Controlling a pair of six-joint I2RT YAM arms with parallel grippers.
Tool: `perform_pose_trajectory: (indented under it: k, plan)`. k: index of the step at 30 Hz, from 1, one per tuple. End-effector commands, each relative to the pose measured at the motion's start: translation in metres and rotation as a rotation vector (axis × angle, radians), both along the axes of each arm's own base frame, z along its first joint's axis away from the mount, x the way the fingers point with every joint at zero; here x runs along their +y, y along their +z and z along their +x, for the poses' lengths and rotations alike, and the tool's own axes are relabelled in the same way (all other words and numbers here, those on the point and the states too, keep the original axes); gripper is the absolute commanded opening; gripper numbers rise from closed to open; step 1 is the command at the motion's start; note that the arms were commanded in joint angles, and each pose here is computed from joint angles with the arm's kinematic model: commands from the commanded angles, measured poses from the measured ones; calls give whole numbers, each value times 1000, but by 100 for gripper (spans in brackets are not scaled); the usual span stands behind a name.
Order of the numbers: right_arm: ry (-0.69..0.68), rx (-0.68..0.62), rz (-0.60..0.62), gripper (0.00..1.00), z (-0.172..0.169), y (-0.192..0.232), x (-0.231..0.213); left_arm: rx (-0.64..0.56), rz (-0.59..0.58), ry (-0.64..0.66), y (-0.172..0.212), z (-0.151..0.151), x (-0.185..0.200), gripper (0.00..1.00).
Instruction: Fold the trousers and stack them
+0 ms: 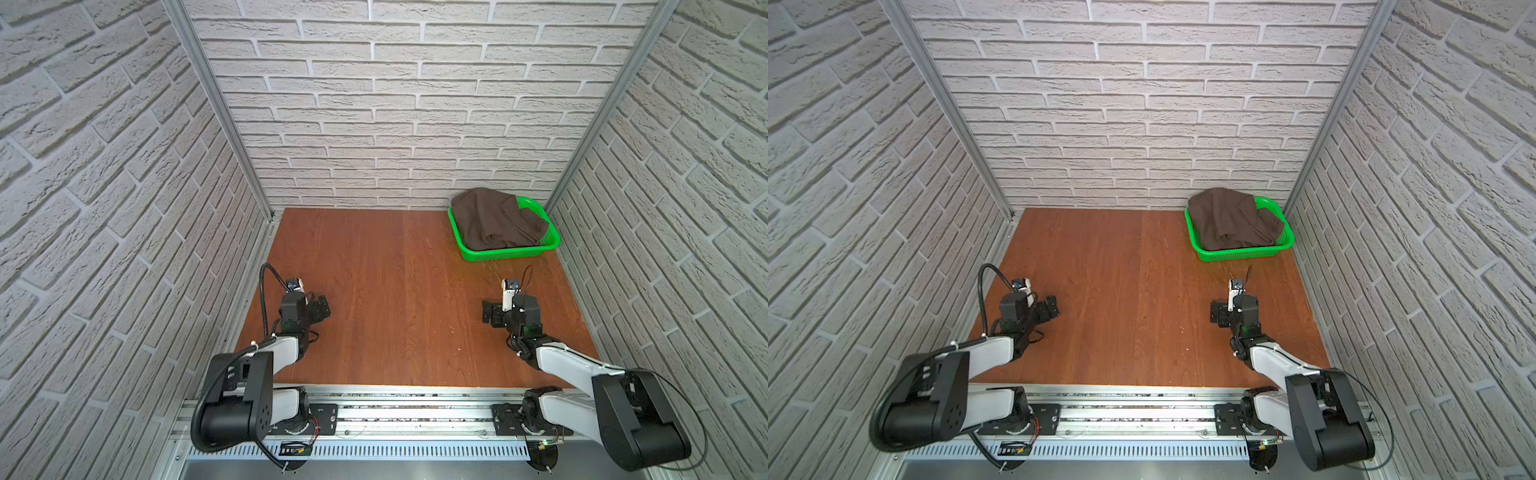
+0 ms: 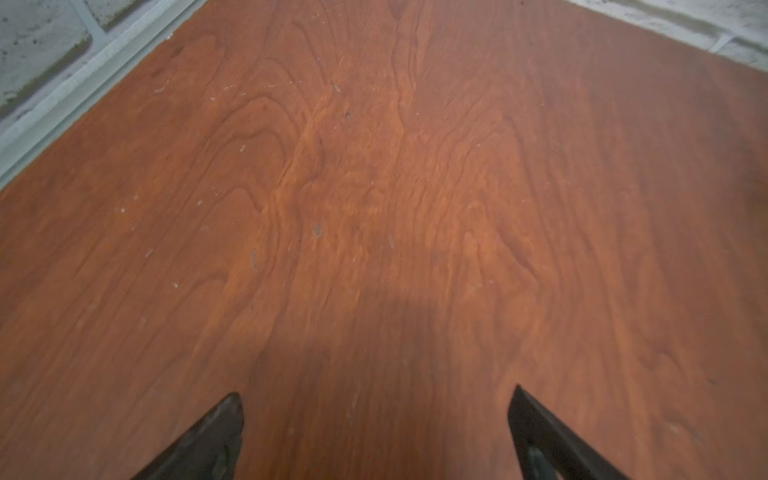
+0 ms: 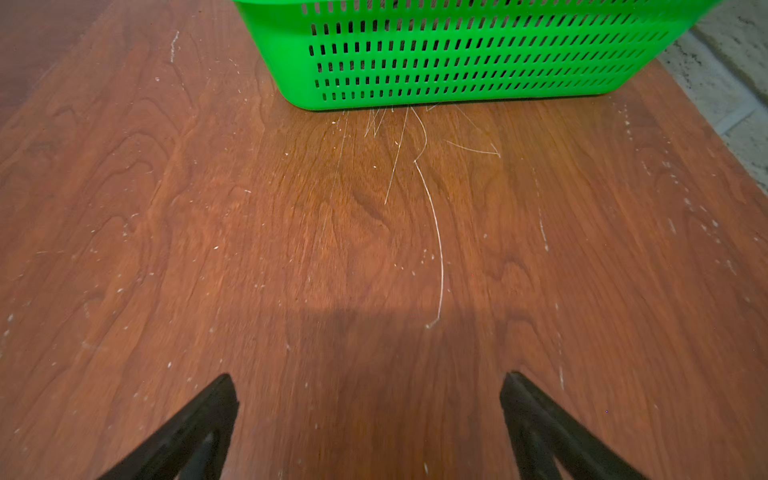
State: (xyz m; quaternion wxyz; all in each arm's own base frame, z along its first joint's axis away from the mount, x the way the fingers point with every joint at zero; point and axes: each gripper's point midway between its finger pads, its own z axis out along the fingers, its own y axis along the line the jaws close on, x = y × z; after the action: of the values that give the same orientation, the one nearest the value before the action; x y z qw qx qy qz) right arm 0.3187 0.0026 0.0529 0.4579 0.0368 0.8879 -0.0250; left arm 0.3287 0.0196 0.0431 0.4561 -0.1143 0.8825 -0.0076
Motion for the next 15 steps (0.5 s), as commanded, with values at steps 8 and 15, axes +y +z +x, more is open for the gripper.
perform_pose_trajectory:
  k: [8,15]
  plan:
    - [-65,-238,-68,100,62,44,-13,-246,242,-19,46,65,26,98]
    - [-65,-239,-68,100,62,44,-13,-246,241,-19,46,65,26,98]
